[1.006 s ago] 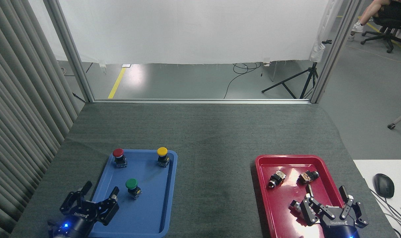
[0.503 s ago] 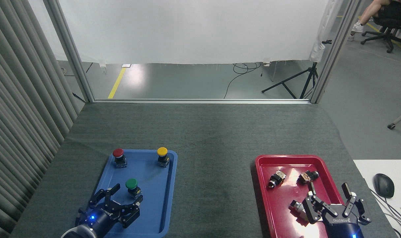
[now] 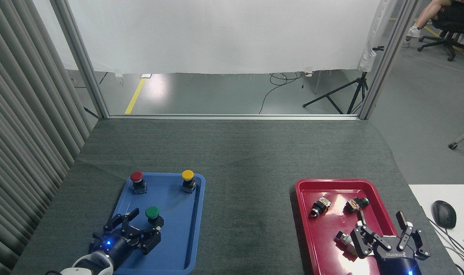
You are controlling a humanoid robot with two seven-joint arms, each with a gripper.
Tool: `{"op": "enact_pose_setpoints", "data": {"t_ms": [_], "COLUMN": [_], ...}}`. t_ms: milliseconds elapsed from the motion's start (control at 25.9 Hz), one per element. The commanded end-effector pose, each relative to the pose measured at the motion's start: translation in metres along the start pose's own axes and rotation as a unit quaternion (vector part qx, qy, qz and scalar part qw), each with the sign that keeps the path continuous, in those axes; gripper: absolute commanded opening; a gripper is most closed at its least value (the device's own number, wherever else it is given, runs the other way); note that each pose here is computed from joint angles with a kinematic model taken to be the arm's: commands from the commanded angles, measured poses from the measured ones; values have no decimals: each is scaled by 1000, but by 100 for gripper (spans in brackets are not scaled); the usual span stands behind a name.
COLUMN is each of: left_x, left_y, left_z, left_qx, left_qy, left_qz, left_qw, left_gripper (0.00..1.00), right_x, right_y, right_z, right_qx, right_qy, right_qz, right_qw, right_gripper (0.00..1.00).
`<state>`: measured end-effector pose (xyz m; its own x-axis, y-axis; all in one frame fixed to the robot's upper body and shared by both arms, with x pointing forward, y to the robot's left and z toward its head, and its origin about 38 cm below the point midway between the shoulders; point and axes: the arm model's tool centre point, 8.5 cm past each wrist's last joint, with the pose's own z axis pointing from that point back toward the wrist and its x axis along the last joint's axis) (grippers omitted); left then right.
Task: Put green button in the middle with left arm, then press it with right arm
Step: 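Reach the left hand to the green button and grasp it, then carry the green button off the blue tray toward the table middle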
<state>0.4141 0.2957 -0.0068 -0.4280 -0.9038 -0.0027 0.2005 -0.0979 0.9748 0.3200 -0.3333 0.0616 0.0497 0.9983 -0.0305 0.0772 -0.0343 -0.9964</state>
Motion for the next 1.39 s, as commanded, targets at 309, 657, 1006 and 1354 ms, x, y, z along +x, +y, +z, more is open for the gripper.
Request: {"op": "enact_pose_setpoints", "data": {"t_ms": [309, 657, 1006, 1354], "left_x": [3, 21, 140, 222], "left_y": [3, 48, 88, 48], "left_z": [-3, -10, -81, -114], "left_qx": [-1, 80, 138, 71], "left_qy": [-14, -72, -137, -152], "left_qz": [0, -13, 13, -3], "left_qw": [1000, 994, 981, 986], "left_gripper": [30, 0, 0, 0], "right_x": [-5, -6, -6, -7], "right_y": [-1, 1, 1, 0], "right_z": [1, 2, 2, 2], "right_qx": [-1, 2, 2, 1], "right_qy": [7, 7, 6, 7], "right_qz": [2, 2, 3, 5], "right_qw": [1000, 1000, 1000, 1000], "right_gripper": [100, 100, 100, 100]}}
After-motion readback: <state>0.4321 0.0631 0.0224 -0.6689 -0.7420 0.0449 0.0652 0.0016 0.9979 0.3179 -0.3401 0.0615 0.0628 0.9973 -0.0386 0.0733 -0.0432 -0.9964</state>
